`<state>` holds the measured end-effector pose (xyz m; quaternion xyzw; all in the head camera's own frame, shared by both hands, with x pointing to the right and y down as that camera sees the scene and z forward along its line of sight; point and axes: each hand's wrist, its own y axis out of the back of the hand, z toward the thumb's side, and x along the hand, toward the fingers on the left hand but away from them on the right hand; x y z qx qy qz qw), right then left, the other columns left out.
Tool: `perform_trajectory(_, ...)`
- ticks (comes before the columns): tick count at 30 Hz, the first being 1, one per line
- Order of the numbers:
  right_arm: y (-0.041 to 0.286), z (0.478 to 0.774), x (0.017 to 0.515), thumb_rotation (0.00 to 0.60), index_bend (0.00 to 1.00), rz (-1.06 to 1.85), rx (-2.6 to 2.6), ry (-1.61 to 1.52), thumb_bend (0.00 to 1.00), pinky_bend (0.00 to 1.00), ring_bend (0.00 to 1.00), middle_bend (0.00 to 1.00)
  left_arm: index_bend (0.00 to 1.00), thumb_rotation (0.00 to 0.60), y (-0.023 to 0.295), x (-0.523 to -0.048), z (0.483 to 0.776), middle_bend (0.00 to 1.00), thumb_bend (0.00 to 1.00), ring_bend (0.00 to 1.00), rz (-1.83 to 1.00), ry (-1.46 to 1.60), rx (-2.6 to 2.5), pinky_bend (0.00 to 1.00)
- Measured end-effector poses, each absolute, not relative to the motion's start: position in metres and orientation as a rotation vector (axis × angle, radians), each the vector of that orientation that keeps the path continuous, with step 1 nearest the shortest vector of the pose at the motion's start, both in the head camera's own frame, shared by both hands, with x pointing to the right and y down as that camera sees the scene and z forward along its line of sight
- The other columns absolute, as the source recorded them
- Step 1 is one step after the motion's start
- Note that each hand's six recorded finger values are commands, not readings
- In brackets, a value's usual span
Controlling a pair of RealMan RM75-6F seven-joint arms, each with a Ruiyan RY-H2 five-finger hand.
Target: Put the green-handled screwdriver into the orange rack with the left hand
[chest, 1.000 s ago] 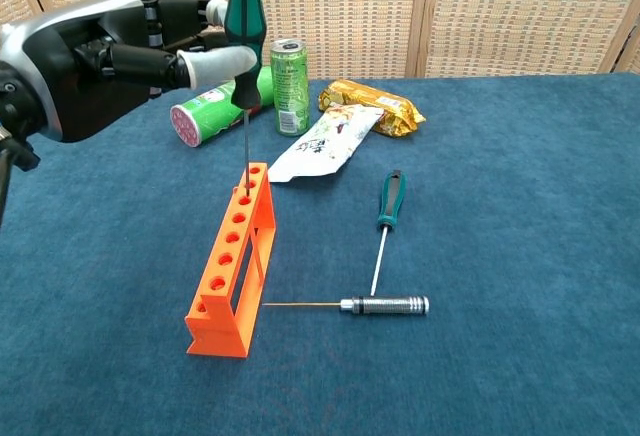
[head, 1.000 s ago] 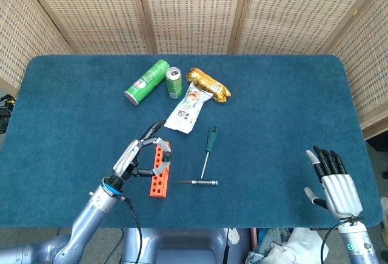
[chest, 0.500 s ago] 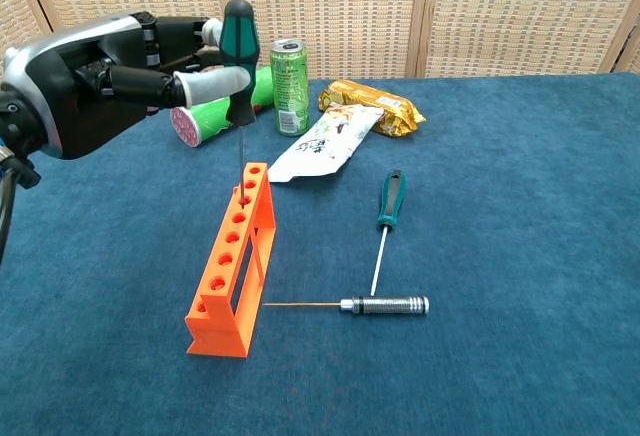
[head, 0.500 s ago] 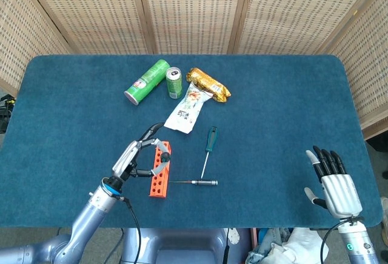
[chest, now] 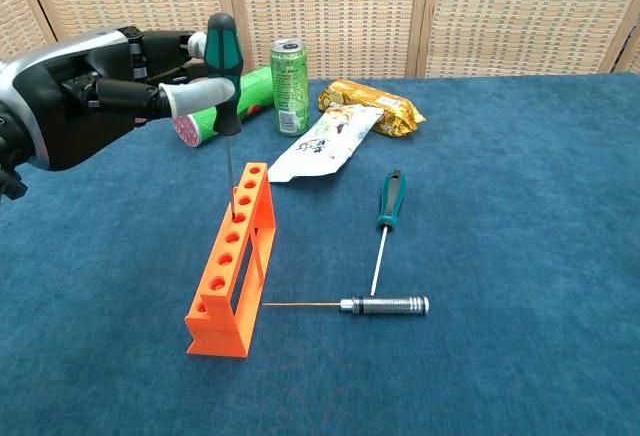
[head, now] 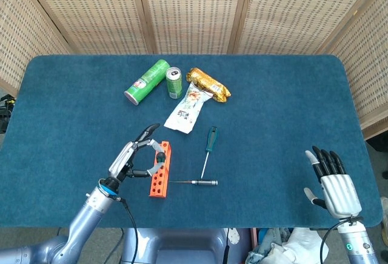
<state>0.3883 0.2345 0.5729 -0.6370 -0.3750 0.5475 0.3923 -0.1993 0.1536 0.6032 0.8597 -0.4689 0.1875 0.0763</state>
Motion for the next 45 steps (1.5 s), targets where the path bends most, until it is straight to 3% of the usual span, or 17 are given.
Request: perform_trajectory(45,0.234,0.573,0.389,0.600,0.00,1.391,-1.614,-0.957,0.24,0.00,0.00,0.00,0.60,0.600,0.182,-0.221,0.667,0.08,0.38,0.00,0.826,-1.360,2.619,0.00)
